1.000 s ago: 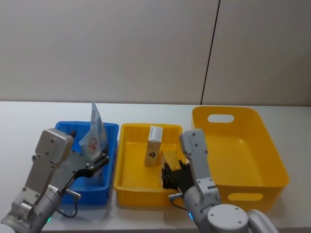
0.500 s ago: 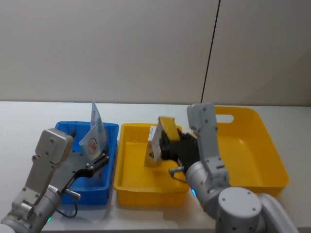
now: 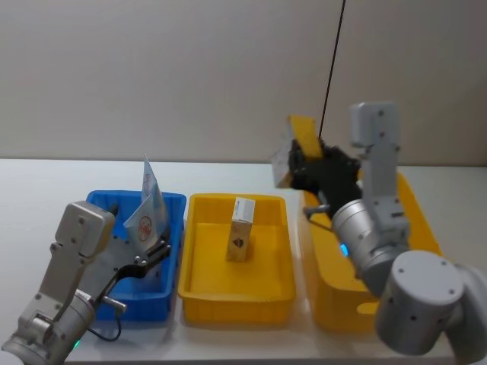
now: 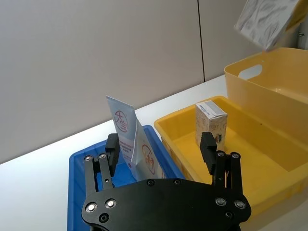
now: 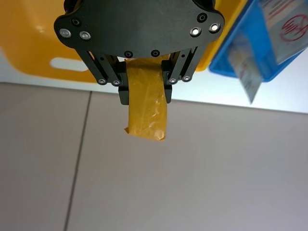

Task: Bimanual collaborative sorting of washing and personal care products

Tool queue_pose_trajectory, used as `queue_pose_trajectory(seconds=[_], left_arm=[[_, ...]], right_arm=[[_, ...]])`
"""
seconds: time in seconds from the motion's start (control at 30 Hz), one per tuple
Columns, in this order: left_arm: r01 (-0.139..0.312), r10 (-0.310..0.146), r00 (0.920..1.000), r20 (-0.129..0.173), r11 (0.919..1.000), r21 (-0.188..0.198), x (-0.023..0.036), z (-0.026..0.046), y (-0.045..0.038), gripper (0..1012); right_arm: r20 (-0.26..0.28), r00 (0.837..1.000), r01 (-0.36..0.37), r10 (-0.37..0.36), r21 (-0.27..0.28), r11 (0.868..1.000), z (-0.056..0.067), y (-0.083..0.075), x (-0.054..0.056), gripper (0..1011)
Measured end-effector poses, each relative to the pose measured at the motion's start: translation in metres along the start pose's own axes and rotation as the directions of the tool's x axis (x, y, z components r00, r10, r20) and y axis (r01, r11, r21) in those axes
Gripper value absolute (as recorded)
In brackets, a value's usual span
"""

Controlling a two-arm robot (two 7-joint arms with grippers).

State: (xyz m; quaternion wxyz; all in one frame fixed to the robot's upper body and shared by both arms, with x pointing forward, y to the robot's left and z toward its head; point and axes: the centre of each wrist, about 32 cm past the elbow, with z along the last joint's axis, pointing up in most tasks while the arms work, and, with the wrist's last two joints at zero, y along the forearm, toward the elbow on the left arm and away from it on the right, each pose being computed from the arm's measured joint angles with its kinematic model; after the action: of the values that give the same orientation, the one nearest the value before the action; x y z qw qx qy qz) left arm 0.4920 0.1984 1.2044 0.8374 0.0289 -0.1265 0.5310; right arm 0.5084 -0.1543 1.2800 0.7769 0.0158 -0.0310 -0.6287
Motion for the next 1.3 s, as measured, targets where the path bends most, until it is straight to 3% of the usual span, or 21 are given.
queue_pose_trajectory(seconds=[0.27,0.57,0.93,1.3], left_arm=[[0.0,0.0,1.0,0.0,1.0,0.0,0.0,0.0,0.0,1001],[0.0,0.0,1.0,0.0,1.0,0.0,0.0,0.0,0.0,1001],[0.0,0.0,1.0,0.0,1.0,0.0,0.0,0.0,0.0,1001],[0.0,0.0,1.0,0.0,1.0,0.0,0.0,0.0,0.0,1001]], right_arm=[[0.029,0.998,0.063,-0.063,-0.002,0.998,0.009,-0.004,0.028,332],[0.06,0.992,0.114,-0.109,-0.078,0.99,0.008,-0.013,0.056,332],[0.078,0.99,0.129,-0.115,-0.215,0.968,-0.007,-0.018,0.081,332],[0.079,0.989,0.143,-0.125,-0.288,0.947,-0.021,-0.017,0.096,332]])
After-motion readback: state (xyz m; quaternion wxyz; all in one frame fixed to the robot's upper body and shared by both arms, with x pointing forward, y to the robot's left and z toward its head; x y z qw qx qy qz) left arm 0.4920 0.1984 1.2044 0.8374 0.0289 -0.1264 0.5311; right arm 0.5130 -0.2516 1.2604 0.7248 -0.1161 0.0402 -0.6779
